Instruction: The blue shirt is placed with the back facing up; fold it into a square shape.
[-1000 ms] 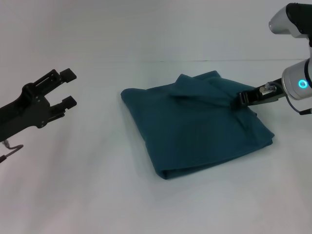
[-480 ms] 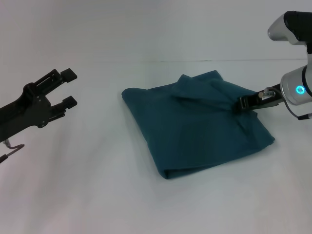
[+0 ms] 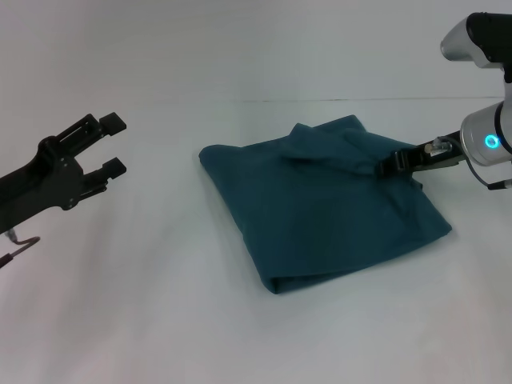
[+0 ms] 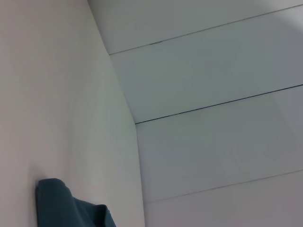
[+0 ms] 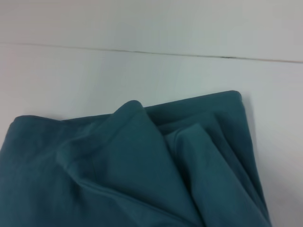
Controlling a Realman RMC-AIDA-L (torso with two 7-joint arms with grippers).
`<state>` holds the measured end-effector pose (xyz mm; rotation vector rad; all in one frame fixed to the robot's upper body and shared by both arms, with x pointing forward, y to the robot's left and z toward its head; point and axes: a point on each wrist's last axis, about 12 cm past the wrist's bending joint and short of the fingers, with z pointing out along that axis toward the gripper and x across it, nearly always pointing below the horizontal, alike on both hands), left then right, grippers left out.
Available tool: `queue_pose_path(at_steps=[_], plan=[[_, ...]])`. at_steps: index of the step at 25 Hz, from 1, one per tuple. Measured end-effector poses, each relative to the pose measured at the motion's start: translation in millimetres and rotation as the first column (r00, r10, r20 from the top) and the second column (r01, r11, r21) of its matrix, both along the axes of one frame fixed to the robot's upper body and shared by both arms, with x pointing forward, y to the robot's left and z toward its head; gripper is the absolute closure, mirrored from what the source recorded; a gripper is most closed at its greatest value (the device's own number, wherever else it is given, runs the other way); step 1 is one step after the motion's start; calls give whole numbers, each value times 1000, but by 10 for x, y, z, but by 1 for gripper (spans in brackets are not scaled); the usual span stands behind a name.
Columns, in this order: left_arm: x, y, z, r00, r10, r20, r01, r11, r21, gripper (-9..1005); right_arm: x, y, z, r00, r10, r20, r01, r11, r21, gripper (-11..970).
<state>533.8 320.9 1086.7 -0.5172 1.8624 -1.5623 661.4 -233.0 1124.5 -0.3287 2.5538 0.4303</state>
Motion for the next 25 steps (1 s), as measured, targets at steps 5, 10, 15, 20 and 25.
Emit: queue_pose_path(at_steps=[5, 10, 15, 20, 25], plan=[[-2, 0, -2, 1000, 0, -1, 0, 1000, -1, 99, 22, -42, -18, 1000, -29, 10, 30, 998, -50, 580], [-4, 1, -4, 1000, 1, -1, -1, 1000, -1, 103, 72, -148, -38, 992, -118, 45, 123, 985, -120, 431], [-4, 1, -3, 1000, 0, -1, 0, 1000, -1, 106, 104, -259, 53, 982, -173, 81, 180, 980, -88, 416], [-16, 11, -7, 1000, 4, -2, -4, 1000, -4, 109, 124, -414, 157, 972, -216, 90, 217, 976, -9, 420], [-12, 26, -2, 1000, 13, 1, -13, 1000, -6, 113, 114, -272, 255, 991, -103, 88, 96, 992, 88, 423]])
